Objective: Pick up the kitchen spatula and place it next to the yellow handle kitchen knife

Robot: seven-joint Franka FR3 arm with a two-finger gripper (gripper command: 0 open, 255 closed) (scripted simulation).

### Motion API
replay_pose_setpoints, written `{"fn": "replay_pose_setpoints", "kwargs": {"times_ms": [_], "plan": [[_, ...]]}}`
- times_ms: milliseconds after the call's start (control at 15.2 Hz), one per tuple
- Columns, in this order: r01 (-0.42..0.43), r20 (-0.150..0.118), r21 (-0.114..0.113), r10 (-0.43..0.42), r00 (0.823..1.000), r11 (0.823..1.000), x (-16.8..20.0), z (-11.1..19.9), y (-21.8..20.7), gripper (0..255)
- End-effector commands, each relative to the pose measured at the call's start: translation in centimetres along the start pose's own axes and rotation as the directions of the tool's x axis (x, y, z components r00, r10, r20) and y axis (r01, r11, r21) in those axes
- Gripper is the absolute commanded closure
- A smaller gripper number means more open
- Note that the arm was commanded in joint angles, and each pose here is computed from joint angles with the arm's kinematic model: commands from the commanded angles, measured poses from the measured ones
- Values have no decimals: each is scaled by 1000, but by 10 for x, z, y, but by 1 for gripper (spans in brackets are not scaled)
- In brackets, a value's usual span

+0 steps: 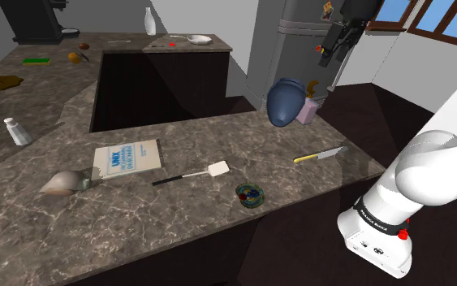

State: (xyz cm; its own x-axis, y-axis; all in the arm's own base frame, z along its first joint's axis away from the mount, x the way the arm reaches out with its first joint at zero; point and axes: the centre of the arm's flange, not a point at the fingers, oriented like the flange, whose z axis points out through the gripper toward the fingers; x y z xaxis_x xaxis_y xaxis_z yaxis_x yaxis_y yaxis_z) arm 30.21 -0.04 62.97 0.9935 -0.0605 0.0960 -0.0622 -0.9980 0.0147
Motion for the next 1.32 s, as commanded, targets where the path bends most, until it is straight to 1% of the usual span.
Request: {"fn": "replay_pose_setpoints", "kwargs": {"times_ms": [0, 264, 396, 594, 726, 924, 1056, 1254], "plan": [[0, 0, 0, 0, 1000, 1000, 0, 0, 0, 0], [114, 1, 11, -114, 993, 993, 32, 39, -15, 0], [171, 1, 16, -171, 985, 985, 47, 58, -24, 0], [254, 0, 24, -254, 967, 967, 68, 88, -40, 0], [309, 0, 29, -309, 951, 951, 82, 107, -51, 0], [389, -2, 37, -390, 921, 920, 101, 136, -70, 0], [441, -3, 42, -442, 897, 896, 113, 155, -83, 0], [516, -6, 50, -517, 856, 855, 129, 184, -105, 0]]}}
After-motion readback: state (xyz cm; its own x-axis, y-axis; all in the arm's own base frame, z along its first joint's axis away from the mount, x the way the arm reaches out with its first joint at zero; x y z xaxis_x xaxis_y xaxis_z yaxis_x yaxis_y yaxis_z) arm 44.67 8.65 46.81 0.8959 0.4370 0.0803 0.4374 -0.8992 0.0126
